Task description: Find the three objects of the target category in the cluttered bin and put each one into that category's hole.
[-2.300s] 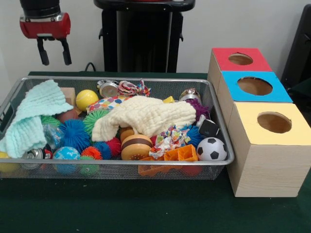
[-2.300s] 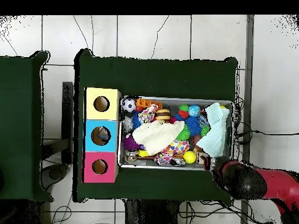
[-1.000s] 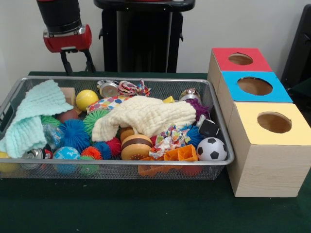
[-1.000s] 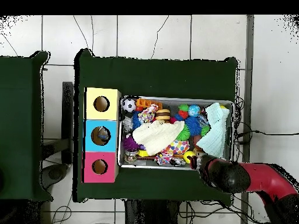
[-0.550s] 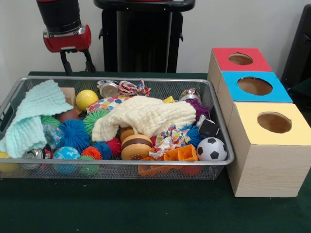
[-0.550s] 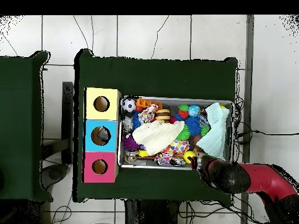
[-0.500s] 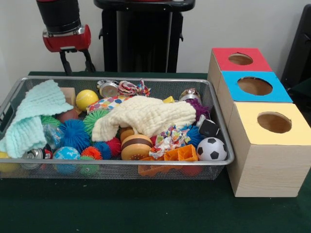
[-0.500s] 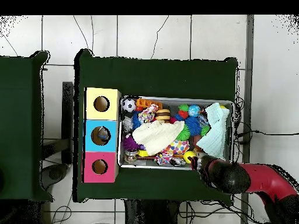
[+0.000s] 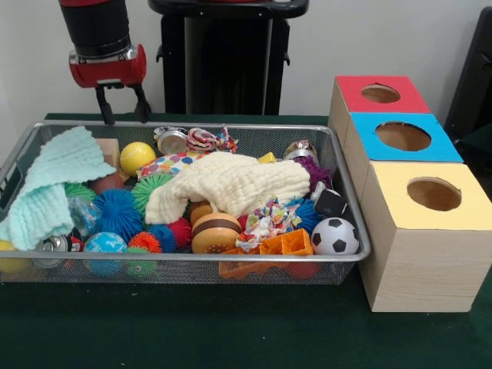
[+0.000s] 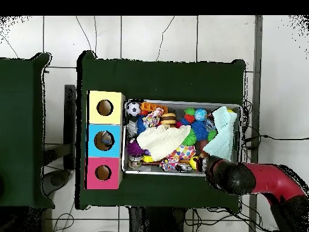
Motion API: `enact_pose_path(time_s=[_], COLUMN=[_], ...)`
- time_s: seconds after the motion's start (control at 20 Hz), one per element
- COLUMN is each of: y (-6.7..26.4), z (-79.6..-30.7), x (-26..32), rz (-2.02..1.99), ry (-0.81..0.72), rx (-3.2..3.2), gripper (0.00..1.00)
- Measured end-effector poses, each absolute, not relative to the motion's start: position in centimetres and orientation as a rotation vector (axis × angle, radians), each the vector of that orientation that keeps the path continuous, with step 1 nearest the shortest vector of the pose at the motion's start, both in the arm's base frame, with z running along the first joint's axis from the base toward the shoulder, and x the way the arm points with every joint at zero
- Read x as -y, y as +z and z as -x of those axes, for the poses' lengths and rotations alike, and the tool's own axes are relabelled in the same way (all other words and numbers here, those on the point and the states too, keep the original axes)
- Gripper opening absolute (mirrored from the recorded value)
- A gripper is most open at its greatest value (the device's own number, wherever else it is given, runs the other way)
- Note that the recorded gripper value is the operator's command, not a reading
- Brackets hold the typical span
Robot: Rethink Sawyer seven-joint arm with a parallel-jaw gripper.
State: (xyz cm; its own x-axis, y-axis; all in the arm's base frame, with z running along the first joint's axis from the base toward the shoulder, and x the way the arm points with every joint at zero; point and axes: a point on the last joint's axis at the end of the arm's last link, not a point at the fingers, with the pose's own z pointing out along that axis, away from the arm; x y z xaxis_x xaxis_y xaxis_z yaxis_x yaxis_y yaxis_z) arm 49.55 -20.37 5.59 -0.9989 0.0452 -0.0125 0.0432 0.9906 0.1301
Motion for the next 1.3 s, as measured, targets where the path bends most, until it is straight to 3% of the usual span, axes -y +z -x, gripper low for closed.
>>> enact_pose_path(time_s=[0.5,1.3], y=[4.2,0.2], z=[-55.1,-59.0], x=[20.8,22.3], rz=[-0.087,-0.190], ry=[0.190,0.245], rx=[-3.055,-3.009], gripper=[1.00,1.00])
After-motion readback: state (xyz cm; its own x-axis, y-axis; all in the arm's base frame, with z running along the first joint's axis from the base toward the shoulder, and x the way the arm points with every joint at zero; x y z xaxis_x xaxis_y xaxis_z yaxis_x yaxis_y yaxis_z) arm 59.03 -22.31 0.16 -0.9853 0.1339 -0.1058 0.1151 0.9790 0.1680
